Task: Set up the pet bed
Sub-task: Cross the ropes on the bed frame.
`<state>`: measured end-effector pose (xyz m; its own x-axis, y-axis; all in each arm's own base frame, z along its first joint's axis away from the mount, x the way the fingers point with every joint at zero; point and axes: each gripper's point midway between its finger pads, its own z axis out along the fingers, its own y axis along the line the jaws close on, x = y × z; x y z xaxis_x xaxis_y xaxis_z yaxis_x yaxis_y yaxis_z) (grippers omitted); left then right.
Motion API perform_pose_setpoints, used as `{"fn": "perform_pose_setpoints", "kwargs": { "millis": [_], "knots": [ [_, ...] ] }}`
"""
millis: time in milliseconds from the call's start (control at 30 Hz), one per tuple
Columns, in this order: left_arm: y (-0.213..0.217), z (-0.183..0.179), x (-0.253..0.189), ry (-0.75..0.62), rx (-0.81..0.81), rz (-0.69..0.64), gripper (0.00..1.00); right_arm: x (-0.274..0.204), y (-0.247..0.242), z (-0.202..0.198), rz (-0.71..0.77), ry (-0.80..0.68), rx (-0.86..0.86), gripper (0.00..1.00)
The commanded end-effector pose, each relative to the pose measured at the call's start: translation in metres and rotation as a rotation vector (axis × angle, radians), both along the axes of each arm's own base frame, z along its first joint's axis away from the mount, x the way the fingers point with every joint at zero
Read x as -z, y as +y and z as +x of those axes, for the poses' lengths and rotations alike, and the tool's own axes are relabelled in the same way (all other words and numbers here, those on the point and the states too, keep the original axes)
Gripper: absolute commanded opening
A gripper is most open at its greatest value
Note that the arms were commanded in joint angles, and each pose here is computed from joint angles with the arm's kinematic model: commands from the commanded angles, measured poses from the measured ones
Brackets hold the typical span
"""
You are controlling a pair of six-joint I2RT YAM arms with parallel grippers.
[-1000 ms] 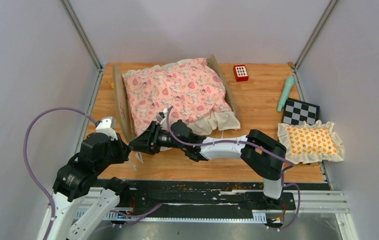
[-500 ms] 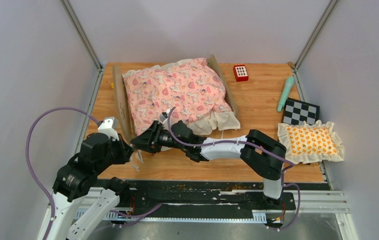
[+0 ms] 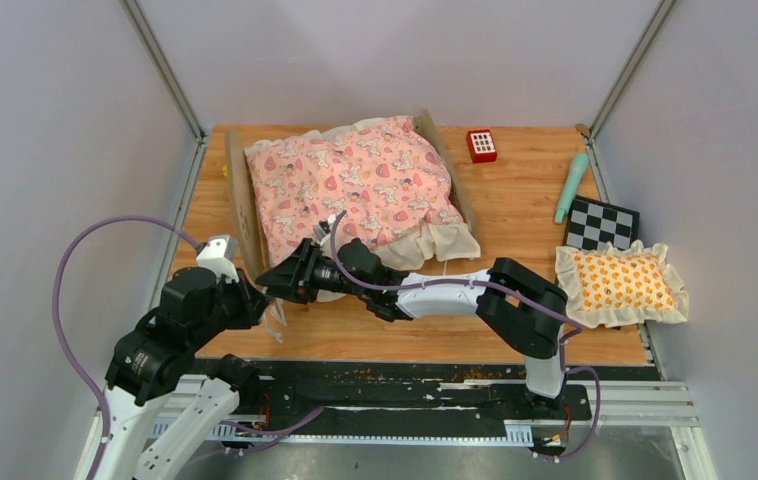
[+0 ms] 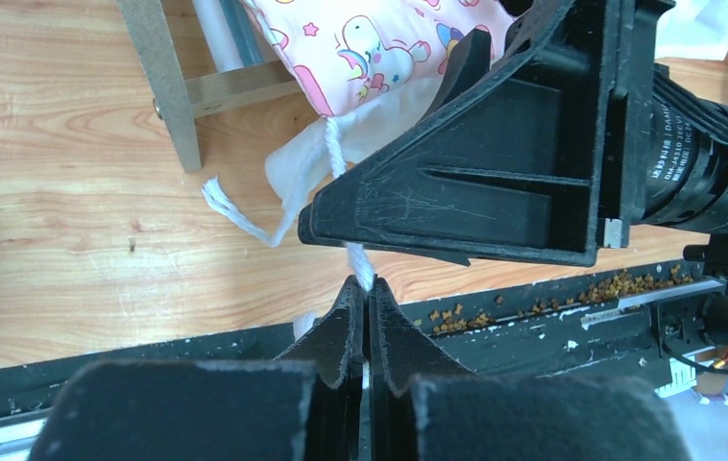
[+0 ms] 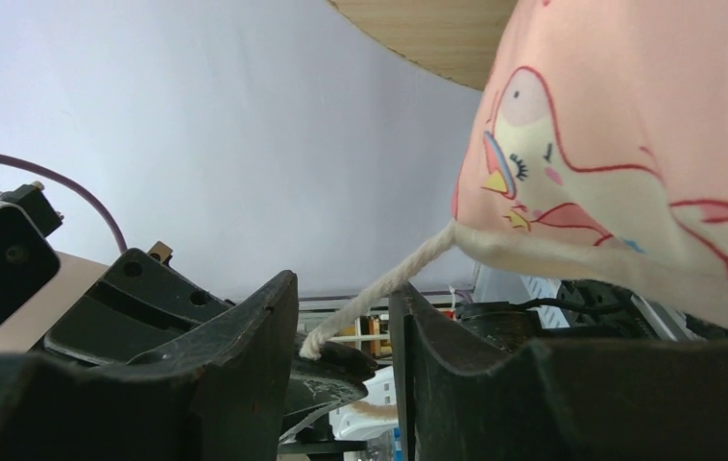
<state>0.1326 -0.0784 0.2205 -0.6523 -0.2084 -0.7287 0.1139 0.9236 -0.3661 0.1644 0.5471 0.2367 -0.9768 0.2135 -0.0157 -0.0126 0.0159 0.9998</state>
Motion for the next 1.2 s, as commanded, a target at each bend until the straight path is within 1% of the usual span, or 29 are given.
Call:
{"fn": "perform_pose_setpoints", "kwargs": {
  "millis": [0, 100, 233, 400, 533, 600, 667, 700, 733, 833, 900, 1167],
  "knots": [
    [-0.004, 0.004, -0.006, -0.039, 0.016, -0.015, 0.04, -0.006, 0.007, -0.001, 0.011, 0.012, -0.015, 0.4],
    [-0.003, 0.006, -0.005, -0.041, 0.011, -0.009, 0.07, -0.005, 0.008, -0.007, 0.009, 0.008, -0.029, 0.38],
    [0.0, 0.007, -0.005, -0.043, -0.005, -0.005, 0.09, -0.005, 0.007, -0.014, 0.015, 0.005, -0.047, 0.35],
    [0.003, 0.007, -0.005, -0.051, -0.022, 0.002, 0.1, -0.007, 0.0, -0.019, 0.033, 0.008, -0.052, 0.23],
    [0.006, 0.008, -0.003, -0.046, -0.033, 0.016, 0.13, -0.015, -0.002, -0.022, 0.054, -0.003, -0.065, 0.15],
    [0.007, 0.008, -0.002, -0.044, -0.038, 0.02, 0.21, -0.019, -0.002, -0.022, 0.061, -0.008, -0.064, 0.09],
    [0.007, 0.009, -0.001, -0.043, -0.04, 0.022, 0.38, -0.022, -0.003, -0.02, 0.069, -0.018, -0.057, 0.03],
    [0.007, 0.009, -0.002, -0.046, -0.041, 0.023, 0.44, -0.025, -0.004, -0.018, 0.072, -0.025, -0.05, 0.01],
    [0.007, 0.009, -0.003, -0.049, -0.043, 0.023, 0.53, -0.025, -0.004, -0.014, 0.07, -0.033, -0.041, 0.0],
    [0.008, 0.009, -0.01, -0.073, -0.045, 0.016, 0.64, -0.024, -0.005, -0.002, 0.066, -0.039, -0.022, 0.0],
    [0.009, 0.009, -0.016, -0.102, -0.041, 0.009, 0.67, -0.023, -0.007, 0.008, 0.067, -0.035, -0.005, 0.0],
    [0.018, 0.012, -0.026, -0.171, -0.054, 0.049, 0.68, -0.035, -0.016, 0.051, 0.076, -0.053, 0.093, 0.0]
  ]
}}
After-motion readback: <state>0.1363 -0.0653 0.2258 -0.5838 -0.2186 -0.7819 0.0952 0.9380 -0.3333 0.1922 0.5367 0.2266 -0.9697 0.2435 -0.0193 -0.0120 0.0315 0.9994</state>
